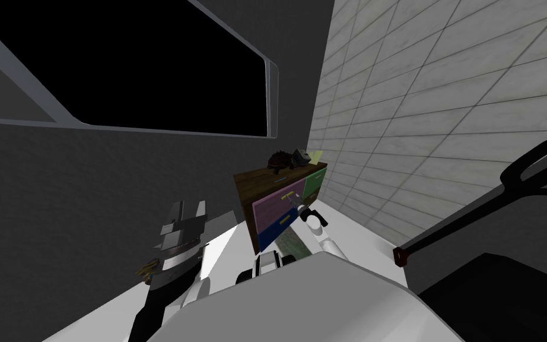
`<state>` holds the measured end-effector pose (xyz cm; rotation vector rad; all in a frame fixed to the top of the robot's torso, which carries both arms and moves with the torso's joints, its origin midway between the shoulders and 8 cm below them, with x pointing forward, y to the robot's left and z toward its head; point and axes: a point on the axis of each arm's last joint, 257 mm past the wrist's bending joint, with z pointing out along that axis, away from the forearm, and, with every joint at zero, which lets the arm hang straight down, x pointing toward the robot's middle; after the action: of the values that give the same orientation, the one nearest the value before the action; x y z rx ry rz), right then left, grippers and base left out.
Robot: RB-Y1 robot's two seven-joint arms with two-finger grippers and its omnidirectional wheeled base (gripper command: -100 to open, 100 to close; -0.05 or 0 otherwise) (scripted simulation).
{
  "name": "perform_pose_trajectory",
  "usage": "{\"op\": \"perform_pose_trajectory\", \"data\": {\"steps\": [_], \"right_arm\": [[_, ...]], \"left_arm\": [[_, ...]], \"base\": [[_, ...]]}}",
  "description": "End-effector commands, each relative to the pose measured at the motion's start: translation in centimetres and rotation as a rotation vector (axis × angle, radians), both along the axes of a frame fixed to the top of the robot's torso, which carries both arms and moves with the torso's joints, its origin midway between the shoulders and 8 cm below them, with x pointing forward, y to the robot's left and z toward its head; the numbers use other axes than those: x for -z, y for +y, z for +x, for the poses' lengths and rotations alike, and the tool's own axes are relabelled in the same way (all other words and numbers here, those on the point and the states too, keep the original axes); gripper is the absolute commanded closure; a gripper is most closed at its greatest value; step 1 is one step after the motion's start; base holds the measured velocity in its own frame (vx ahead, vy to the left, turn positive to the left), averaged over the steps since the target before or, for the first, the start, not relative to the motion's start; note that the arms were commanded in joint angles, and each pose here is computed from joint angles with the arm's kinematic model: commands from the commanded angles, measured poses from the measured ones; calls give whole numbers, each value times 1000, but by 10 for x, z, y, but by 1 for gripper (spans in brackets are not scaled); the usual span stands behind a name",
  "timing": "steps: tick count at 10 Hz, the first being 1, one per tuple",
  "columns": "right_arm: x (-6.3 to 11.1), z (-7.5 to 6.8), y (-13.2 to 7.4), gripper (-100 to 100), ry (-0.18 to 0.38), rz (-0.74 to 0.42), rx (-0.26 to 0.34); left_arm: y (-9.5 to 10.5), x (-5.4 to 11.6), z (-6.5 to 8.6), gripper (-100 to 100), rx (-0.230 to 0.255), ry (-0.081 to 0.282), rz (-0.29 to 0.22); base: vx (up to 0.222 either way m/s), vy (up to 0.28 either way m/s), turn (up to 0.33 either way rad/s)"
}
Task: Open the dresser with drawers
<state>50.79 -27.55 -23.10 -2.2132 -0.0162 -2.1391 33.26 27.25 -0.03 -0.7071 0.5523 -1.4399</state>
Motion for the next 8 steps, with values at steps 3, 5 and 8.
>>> {"op": "perform_pose_trajectory", "data": {"steps": [3, 5, 8], "right_arm": [[26, 4, 7, -100, 74, 196, -36], [34, 5, 10, -100, 99, 283, -46], [49, 6, 16, -100, 145, 433, -63]], "left_arm": [[0, 0, 0, 0, 0, 0, 0], [0, 0, 0, 0, 0, 0, 0], [0, 0, 0, 0, 0, 0, 0]], "base": [[2, -47, 48], [-1, -65, 54], [-3, -56, 41]]}}
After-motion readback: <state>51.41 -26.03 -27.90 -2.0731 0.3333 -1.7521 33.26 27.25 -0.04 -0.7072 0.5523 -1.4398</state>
